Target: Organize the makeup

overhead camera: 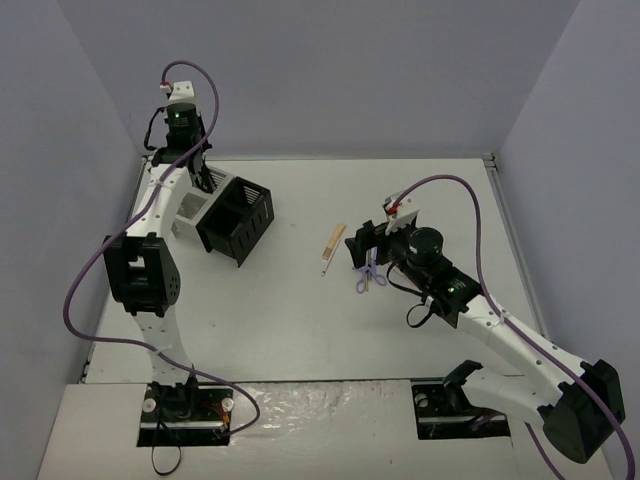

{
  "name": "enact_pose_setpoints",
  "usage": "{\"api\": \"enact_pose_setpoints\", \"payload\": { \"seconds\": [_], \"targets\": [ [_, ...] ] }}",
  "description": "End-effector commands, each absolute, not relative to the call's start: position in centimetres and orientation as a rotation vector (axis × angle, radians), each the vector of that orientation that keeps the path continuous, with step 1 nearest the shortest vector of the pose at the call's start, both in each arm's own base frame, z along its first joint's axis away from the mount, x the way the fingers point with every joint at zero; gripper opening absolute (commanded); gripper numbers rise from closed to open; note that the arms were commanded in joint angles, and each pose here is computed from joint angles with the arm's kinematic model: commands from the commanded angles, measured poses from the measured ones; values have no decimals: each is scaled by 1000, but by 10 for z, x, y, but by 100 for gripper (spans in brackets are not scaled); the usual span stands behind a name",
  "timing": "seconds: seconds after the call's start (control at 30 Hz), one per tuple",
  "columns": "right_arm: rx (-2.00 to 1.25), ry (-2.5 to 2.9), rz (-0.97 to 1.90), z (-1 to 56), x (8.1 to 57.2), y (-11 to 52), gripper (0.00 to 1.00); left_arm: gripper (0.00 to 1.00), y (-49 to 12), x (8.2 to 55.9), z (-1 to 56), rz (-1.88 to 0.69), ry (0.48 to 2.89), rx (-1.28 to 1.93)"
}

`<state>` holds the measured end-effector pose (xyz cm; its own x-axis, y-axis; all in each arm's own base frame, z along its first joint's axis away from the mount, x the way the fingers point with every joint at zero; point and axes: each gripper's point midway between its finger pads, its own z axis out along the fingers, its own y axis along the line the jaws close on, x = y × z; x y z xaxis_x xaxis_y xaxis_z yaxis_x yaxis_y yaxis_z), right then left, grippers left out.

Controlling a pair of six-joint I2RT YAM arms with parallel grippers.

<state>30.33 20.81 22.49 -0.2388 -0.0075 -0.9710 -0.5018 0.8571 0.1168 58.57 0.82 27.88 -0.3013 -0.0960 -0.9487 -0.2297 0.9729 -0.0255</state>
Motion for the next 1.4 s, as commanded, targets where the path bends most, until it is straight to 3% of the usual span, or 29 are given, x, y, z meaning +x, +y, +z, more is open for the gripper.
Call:
{"api": "enact_pose_setpoints", "payload": {
  "seconds": [0.0,0.07,0.23,0.47,0.7,0.83,1.13,1.37],
  "targets": [
    [-335,1686,488,251,309,204,100,3,6,594,325,63,1767,-235],
    [-316,1694,465,251,310,200,100,13,9,593,320,56,1781,-249],
    [-282,1703,449,252,311,194,100,49,15,579,328,56,1785,-277],
    [-204,1741,409,249,313,183,99,72,15,530,360,32,1756,-302],
    [-58,1888,277,210,320,158,95,84,-7,457,378,-132,1809,-317],
    [-17,1993,256,178,320,158,93,96,-15,404,383,-187,1830,-291],
    [152,2168,158,120,331,128,83,97,-29,330,327,-232,1945,-185],
    [242,2307,140,75,334,107,78,97,-47,314,278,-321,2045,-131]
  ]
}}
